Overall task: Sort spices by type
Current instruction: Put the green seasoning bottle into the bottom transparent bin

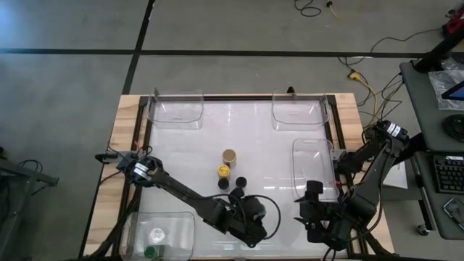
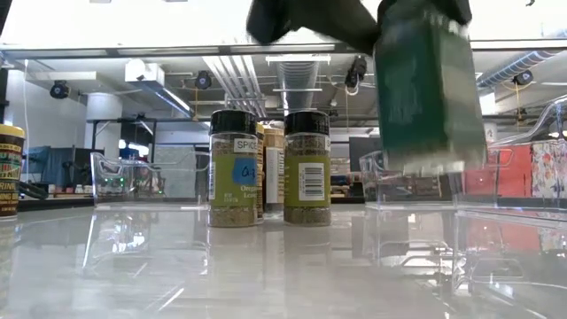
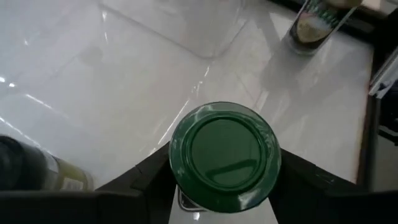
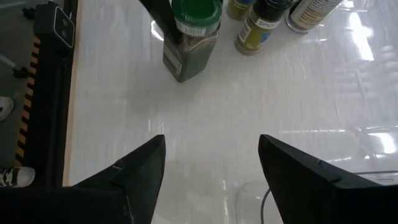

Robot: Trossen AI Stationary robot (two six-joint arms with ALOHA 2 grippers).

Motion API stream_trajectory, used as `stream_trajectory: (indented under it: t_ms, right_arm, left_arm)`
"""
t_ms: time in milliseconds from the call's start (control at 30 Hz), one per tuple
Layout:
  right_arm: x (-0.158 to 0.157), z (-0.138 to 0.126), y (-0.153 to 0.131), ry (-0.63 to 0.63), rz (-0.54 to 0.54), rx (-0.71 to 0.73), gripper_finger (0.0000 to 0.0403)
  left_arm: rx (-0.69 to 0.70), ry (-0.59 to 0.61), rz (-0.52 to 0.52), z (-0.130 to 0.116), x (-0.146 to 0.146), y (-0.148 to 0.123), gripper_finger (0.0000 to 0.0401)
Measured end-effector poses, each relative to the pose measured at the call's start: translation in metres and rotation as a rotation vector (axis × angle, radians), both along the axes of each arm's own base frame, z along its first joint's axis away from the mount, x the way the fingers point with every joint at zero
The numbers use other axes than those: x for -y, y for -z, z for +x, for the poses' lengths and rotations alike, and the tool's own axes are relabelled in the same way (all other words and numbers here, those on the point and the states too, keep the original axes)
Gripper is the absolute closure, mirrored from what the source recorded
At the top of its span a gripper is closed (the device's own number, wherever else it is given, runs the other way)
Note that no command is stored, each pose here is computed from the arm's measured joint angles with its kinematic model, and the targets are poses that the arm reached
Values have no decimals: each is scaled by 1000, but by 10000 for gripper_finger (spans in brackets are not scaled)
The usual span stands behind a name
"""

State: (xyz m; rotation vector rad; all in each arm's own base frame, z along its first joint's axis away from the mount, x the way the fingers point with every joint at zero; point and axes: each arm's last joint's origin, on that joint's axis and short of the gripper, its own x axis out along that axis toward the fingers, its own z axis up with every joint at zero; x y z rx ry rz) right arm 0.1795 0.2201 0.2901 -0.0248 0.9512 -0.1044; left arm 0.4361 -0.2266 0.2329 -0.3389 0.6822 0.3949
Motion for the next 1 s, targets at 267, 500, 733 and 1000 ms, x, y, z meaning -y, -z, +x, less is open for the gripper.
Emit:
stream_trajectory:
  t_ms: [267, 500, 733, 1000]
  right_arm:
    - [0, 0, 0, 0, 0, 0, 166]
    - [0, 0, 0, 0, -1, 2, 156]
    - [1, 2, -1, 16, -15, 33, 161]
    - [-12, 19, -6, -9, 94, 166, 177]
  left_arm:
    - [-31, 80, 52, -18, 16, -62, 214]
    - [-70, 185, 64, -63, 45, -98, 216]
    - [-101, 242, 40, -113, 73, -115, 215]
    - [-145, 258, 77, -173, 99, -122, 216]
